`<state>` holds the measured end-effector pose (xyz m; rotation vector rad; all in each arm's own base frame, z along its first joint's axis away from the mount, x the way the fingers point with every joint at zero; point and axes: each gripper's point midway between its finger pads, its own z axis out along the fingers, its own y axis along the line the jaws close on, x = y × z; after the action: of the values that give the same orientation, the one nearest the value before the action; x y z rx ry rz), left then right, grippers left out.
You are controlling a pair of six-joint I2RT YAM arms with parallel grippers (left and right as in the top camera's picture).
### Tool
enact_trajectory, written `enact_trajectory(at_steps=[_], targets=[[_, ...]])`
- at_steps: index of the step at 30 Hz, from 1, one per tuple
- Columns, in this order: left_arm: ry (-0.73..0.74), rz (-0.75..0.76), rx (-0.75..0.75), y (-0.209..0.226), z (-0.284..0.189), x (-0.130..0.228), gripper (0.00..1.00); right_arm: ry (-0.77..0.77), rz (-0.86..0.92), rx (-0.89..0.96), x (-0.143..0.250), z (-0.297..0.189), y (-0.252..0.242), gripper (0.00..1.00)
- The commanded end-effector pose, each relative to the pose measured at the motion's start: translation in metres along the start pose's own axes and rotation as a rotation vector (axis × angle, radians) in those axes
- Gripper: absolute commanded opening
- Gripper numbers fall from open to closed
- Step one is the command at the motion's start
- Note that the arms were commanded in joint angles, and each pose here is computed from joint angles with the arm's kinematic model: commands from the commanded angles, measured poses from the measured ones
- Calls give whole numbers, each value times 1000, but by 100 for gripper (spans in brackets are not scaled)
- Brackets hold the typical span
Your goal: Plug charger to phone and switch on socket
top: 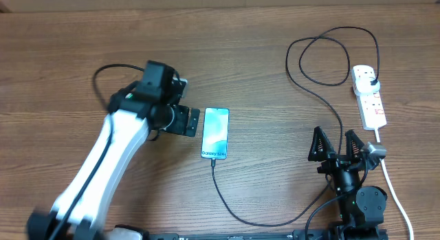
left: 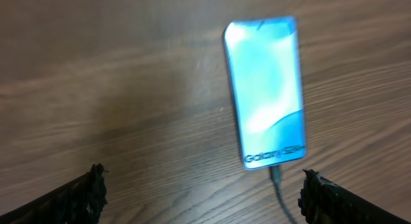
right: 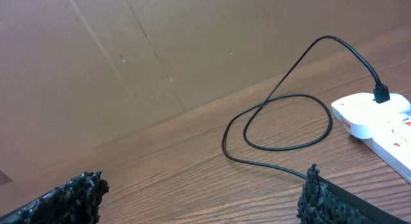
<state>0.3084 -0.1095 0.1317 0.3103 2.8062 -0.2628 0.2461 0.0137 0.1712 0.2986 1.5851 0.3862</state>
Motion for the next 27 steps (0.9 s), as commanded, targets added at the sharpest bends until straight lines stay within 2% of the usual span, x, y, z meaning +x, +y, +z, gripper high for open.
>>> enact_trajectory(at_steps=[1, 5, 11, 16, 18, 21, 27], targets=[[-196, 27, 8, -8, -58, -12, 100, -2, -10, -7, 2, 0, 0, 100], [-390, 51, 23, -15, -118, -10, 100, -2, -10, -7, 2, 0, 0, 100], [-530, 57, -21, -9, -157, 4, 100, -2, -10, -7, 2, 0, 0, 100], [-664, 3, -58, 13, -162, 21, 100, -2, -10, -7, 2, 0, 0, 100], [-801, -13, -37, 20, -162, 29, 100, -2, -10, -7, 2, 0, 0, 100], [-905, -2, -2, 20, -159, 42, 100, -2, -10, -7, 2, 0, 0, 100], [-981, 0, 4, 26, -131, 59, 100, -2, -10, -7, 2, 0, 0, 100]])
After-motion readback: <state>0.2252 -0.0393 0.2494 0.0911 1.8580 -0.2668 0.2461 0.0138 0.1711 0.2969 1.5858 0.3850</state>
